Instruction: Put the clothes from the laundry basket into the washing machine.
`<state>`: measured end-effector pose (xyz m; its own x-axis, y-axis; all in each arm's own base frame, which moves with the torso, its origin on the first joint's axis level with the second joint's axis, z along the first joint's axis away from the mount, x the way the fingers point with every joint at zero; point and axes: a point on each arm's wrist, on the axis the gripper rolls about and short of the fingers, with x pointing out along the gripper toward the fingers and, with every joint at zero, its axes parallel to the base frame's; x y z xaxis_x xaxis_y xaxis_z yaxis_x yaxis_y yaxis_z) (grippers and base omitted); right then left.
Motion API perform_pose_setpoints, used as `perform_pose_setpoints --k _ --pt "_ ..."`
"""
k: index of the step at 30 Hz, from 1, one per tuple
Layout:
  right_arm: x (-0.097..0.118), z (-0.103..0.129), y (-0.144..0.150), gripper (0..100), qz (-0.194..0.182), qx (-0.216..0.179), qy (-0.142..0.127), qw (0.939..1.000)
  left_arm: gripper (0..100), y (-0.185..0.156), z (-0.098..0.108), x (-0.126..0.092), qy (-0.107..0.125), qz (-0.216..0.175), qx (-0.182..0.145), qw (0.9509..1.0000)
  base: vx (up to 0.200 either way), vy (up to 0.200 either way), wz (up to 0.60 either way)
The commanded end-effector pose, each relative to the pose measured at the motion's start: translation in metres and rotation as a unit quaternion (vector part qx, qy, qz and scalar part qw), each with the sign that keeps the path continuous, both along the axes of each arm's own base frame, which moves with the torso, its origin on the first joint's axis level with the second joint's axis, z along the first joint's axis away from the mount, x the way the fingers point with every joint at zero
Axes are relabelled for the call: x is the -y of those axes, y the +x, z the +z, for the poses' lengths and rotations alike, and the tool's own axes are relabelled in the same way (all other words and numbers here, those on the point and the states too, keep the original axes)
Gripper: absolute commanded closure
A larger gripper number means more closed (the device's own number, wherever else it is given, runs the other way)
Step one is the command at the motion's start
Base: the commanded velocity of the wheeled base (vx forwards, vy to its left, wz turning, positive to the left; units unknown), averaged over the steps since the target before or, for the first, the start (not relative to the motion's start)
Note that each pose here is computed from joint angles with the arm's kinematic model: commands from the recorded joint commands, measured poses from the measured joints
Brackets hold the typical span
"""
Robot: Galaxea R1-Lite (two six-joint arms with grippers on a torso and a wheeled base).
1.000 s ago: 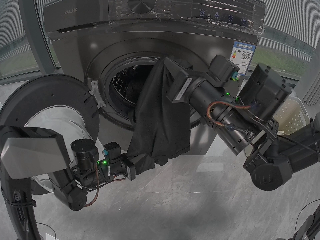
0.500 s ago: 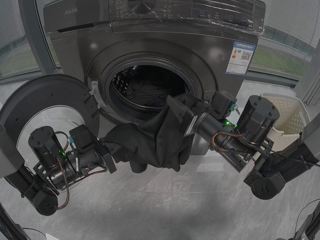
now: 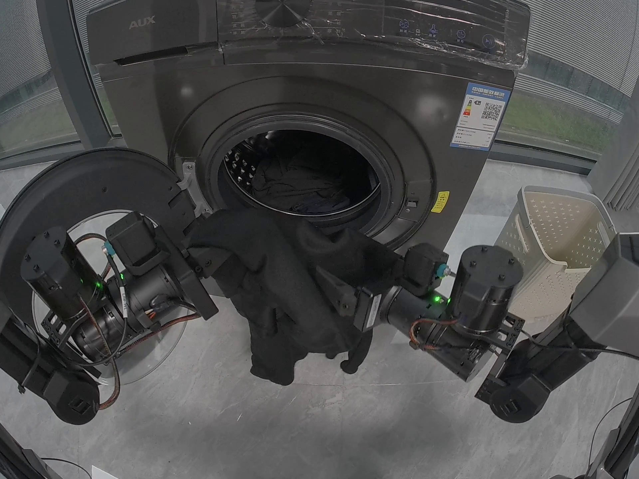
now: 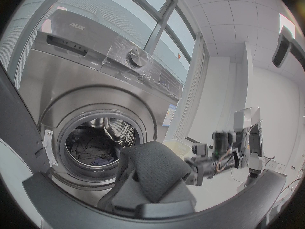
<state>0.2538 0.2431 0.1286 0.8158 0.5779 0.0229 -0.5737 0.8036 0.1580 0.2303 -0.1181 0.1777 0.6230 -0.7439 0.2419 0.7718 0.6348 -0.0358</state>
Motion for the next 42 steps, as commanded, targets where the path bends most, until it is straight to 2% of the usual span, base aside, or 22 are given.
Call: perform_pose_setpoints --k 1,7,12,15,25,27,31,37,42 --pt "0.001 -0.027 -0.007 0 0.008 -0.033 -0.034 0.9988 100 0.000 0.010 -0.001 -0.014 0.001 0.016 0.9998 0.000 0.000 0.00" --pt "-0.001 -0.029 -0.012 0 0.016 -0.034 -0.035 0.9987 100 0.001 0.009 0.000 -0.011 0.004 0.017 0.9998 0.000 0.000 0.00" --pt "0.006 -0.047 -0.019 0 0.018 -0.061 -0.062 0.9960 100 0.002 0.014 0.000 -0.018 0.008 0.025 0.9995 0.000 0.000 0.00" --pt "0.009 -0.062 -0.028 0 0.025 -0.085 -0.085 0.9924 100 0.004 0.015 0.000 -0.022 0.019 0.026 0.9993 0.000 0.000 0.00" --pt "0.011 -0.078 -0.056 0 0.055 -0.118 -0.120 0.9842 100 0.005 0.015 0.000 -0.022 0.021 0.025 0.9992 0.000 0.000 0.00" --pt "0.008 -0.075 -0.054 0 0.057 -0.109 -0.115 0.9858 100 0.005 0.014 0.000 -0.021 0.021 0.024 0.9993 0.000 0.000 0.00" --pt "-0.009 -0.065 -0.044 0 0.064 -0.075 -0.083 0.9916 100 0.007 0.012 0.002 -0.020 0.029 0.022 0.9991 0.000 0.000 0.00" --pt "-0.037 -0.068 -0.033 0 0.084 -0.047 -0.058 0.9936 100 0.011 0.011 0.003 -0.025 0.045 0.019 0.9985 0.000 0.000 0.00" --pt "-0.044 -0.073 -0.017 0 0.076 -0.038 -0.055 0.9949 100 0.011 0.011 0.003 -0.024 0.044 0.018 0.9986 0.000 0.000 0.00"
